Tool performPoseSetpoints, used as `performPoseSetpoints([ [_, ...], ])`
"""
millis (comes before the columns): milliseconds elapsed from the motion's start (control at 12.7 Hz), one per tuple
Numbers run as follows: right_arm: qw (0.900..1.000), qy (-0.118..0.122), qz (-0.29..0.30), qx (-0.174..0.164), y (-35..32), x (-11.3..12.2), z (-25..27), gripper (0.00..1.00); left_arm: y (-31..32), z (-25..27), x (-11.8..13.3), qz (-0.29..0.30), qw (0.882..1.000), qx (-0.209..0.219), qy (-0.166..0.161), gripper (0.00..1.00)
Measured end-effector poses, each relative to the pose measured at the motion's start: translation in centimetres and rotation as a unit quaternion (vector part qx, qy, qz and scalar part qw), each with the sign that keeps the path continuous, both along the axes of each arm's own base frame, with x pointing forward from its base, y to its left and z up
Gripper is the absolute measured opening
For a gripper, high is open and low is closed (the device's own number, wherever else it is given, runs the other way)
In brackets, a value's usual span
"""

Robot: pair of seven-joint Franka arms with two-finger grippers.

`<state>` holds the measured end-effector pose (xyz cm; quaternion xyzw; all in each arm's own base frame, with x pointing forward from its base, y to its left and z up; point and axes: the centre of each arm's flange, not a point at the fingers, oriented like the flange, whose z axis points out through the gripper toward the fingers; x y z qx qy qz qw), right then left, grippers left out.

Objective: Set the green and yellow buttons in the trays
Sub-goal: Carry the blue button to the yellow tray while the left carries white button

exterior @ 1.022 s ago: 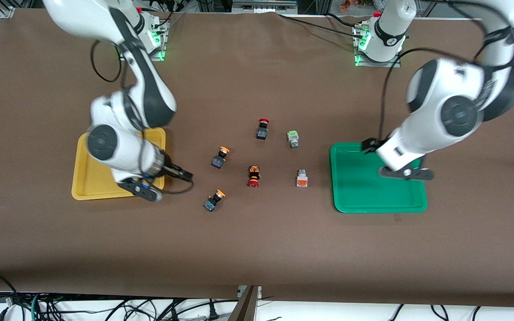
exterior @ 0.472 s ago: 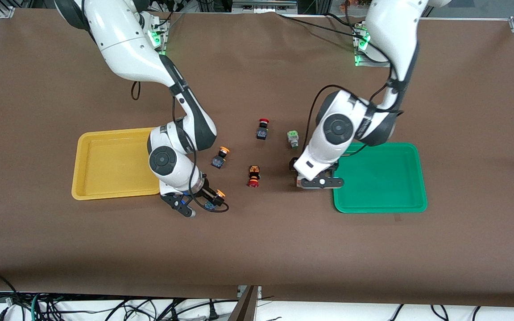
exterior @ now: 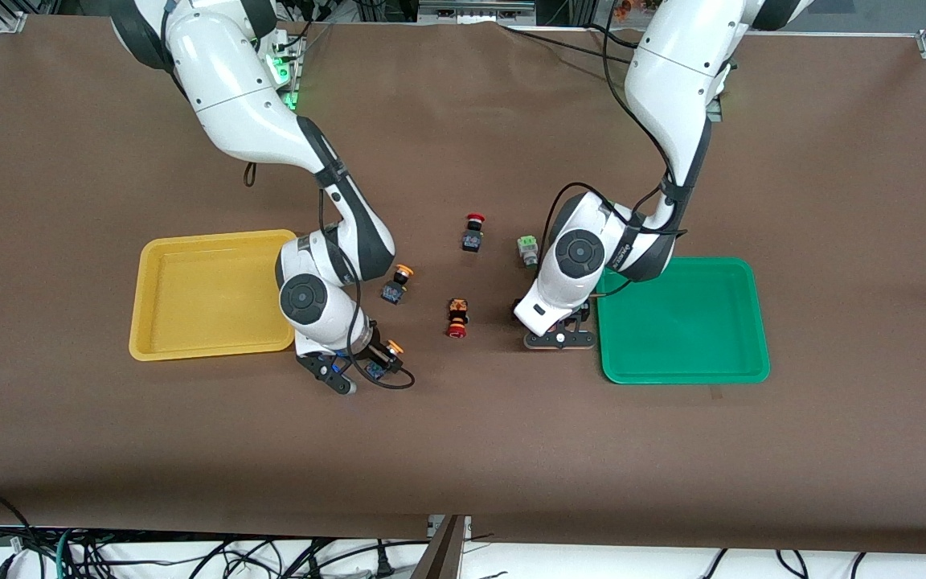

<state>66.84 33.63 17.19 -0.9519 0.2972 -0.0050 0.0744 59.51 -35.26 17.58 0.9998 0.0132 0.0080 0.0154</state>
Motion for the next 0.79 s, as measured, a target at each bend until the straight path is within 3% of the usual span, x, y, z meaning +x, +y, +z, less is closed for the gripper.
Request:
performPoseSetpoints([
  [157, 1.0, 0.014, 0.004, 0.0, -0.2, 0.2, 0.7, 0.4, -0.4, 0.5, 0.2, -0.002, 1.0, -0.003, -0.005, 0.55],
  [236, 0.999, 0.029, 0.017, -0.004, -0.9, 0.5, 1.5, 0.39, -0.6, 0.7, 0.3, -0.002, 1.0, -0.004, -0.007, 0.43],
  [472, 0.993, 0.074, 0.096, -0.007, -6.6, 2.1, 6.4, 0.39, -0.4, 4.2, 0.9, 0.0, 1.0, 0.002, 0.009, 0.41],
  [629, 0.982, 0.096, 0.161, -0.022, -12.4, 2.0, 8.8, 0.39, 2.4, 9.4, 1.5, 0.017, 0.999, 0.025, 0.045, 0.41],
  [787, 0.97, 0.107, 0.215, -0.033, -19.7, 0.3, 9.0, 0.39, 9.3, 12.9, 2.5, 0.011, 0.994, 0.049, 0.099, 0.41],
])
